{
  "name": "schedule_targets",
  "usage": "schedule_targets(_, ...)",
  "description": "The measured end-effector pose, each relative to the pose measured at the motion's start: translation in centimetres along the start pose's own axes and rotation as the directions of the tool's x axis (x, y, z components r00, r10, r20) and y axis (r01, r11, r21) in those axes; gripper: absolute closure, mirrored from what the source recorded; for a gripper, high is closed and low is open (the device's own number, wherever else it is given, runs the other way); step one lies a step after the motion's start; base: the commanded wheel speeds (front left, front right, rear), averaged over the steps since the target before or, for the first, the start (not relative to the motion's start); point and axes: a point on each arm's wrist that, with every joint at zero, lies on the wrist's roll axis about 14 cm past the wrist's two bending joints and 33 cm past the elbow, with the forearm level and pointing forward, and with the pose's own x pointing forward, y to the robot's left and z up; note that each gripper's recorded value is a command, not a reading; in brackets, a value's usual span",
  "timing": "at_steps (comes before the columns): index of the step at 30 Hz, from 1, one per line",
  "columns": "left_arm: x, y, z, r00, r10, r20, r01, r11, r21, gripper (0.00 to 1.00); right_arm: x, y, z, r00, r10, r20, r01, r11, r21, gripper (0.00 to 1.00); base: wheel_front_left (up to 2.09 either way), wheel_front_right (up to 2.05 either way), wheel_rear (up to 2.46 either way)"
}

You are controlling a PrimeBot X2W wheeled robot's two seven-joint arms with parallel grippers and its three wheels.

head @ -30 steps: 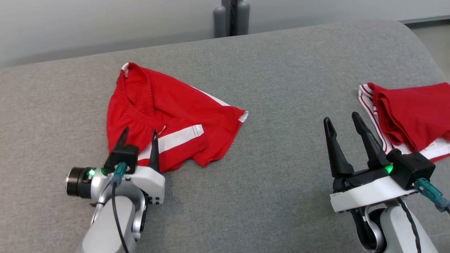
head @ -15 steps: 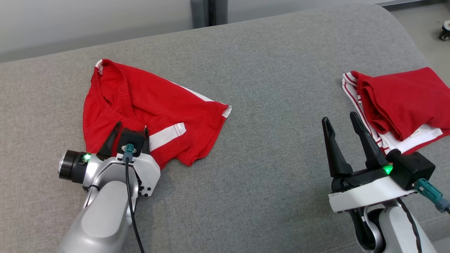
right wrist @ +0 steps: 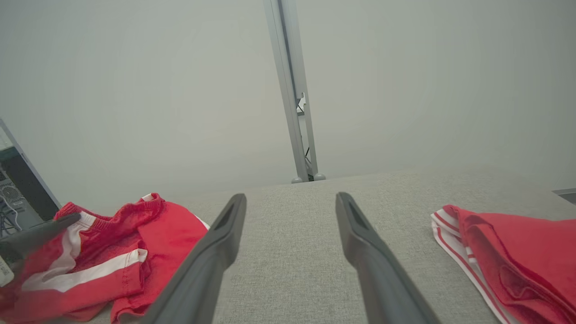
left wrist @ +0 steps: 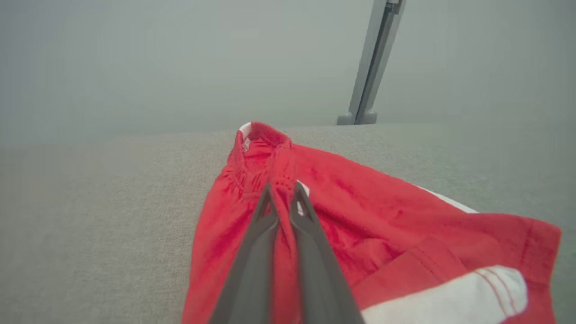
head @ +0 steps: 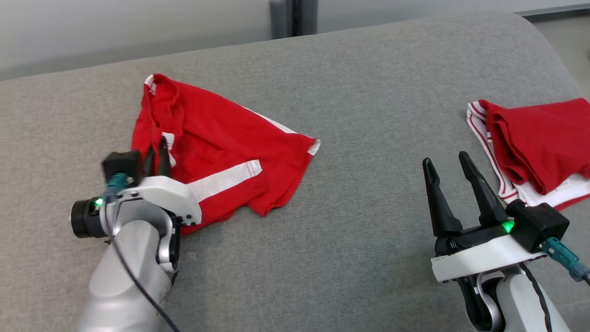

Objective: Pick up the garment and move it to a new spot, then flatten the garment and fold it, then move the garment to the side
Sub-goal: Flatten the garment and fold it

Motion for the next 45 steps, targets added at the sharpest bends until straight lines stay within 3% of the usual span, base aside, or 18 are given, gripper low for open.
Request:
schedule_targets(7,-2.2,6.2,1.3,0.979,0.198,0.043,-0.182,0.954,-0.239,1.0,0.9,2.5,-0.1,0.997,0.074,0.0,-0.074,0.997,0.001,0.0,0.0,0.0,0.0)
schedule_targets(10,-4.9,9.3,-0.8,0.96,0.279,-0.014,-0.271,0.919,-0.286,1.0,1.2,4.3,0.1,0.992,0.123,0.003,-0.123,0.992,0.009,0.0,0.0,0.0,0.0)
schedule_targets(15,-7.4,11.3,-2.9,0.941,0.33,-0.078,-0.338,0.895,-0.289,1.0,0.9,5.6,0.2,0.988,0.157,0.001,-0.157,0.988,0.016,0.0,0.0,0.0,0.0)
schedule_targets(16,-7.8,11.5,-3.4,0.938,0.334,-0.094,-0.347,0.893,-0.286,0.58,0.9,5.9,0.2,0.987,0.163,0.001,-0.163,0.986,0.017,0.0,0.0,0.0,0.0)
schedule_targets(17,-7.8,11.5,-3.4,0.938,0.334,-0.094,-0.347,0.893,-0.286,0.0,0.9,5.9,0.2,0.987,0.163,0.001,-0.163,0.986,0.017,0.0,0.0,0.0,0.0)
schedule_targets(24,-9.5,12.6,-2.8,0.931,0.358,-0.071,-0.363,0.887,-0.285,0.0,0.6,7.9,0.5,0.976,0.217,-0.004,-0.217,0.976,0.016,0.0,0.0,0.0,0.0)
schedule_targets(30,-10.1,11.3,0.0,0.956,0.29,0.051,-0.27,0.933,-0.237,0.0,0.7,9.3,-0.2,0.965,0.257,-0.047,-0.257,0.966,0.014,0.0,0.0,0.0,0.0)
schedule_targets(37,-13.1,10.3,0.2,0.958,0.261,0.115,-0.24,0.956,-0.166,0.0,2.9,12.5,-3.4,0.92,0.347,-0.18,-0.352,0.936,0.008,0.0,0.0,0.0,0.0)
schedule_targets(45,-14.9,10.8,-0.8,0.952,0.288,0.098,-0.269,0.948,-0.172,0.0,4.6,14.1,-8.4,0.85,0.392,-0.352,-0.408,0.912,0.03,0.0,0.0,0.0,0.0)
